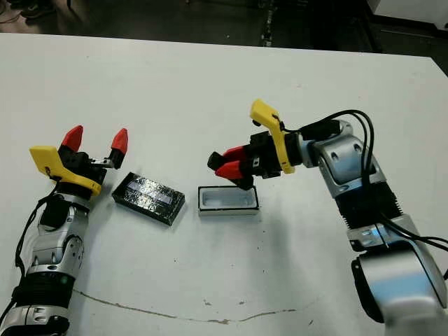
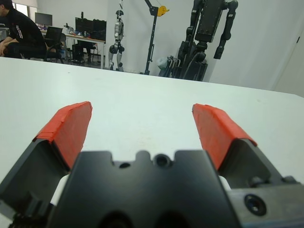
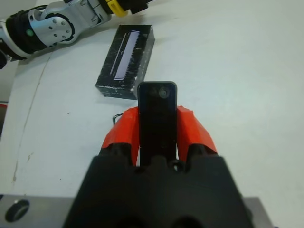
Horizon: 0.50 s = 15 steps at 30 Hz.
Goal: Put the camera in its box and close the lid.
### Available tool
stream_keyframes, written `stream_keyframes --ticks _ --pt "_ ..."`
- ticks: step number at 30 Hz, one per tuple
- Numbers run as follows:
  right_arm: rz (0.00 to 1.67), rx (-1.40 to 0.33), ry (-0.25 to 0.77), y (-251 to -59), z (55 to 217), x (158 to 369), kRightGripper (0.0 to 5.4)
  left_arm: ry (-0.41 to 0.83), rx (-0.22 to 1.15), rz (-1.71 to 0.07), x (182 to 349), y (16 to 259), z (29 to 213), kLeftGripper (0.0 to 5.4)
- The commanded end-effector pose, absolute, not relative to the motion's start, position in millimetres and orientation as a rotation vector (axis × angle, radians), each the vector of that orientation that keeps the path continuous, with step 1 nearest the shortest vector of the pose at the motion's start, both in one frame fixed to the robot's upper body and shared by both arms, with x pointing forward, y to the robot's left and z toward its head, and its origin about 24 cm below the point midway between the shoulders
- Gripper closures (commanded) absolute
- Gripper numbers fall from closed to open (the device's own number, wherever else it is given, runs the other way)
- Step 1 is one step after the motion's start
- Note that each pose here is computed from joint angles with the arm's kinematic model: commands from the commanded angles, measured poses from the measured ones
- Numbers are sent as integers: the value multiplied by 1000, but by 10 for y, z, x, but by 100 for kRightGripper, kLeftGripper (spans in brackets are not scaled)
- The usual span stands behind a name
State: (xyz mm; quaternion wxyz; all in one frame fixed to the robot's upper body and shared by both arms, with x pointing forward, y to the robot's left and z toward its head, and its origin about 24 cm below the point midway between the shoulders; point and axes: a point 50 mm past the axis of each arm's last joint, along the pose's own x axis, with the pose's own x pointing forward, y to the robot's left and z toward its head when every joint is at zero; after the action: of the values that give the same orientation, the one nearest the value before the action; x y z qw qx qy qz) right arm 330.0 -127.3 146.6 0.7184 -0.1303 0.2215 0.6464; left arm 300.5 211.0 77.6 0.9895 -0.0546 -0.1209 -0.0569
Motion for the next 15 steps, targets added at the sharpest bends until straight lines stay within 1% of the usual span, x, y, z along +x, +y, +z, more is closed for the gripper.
stream_keyframes --ticks 1,15 --pt "1451 -308 482 -1250 1481 3298 374 -222 -112 -111 2983 2109 710 0" --pt "1460 -337 496 -1201 1404 3258 374 -218 -115 -106 2983 2120 688 0"
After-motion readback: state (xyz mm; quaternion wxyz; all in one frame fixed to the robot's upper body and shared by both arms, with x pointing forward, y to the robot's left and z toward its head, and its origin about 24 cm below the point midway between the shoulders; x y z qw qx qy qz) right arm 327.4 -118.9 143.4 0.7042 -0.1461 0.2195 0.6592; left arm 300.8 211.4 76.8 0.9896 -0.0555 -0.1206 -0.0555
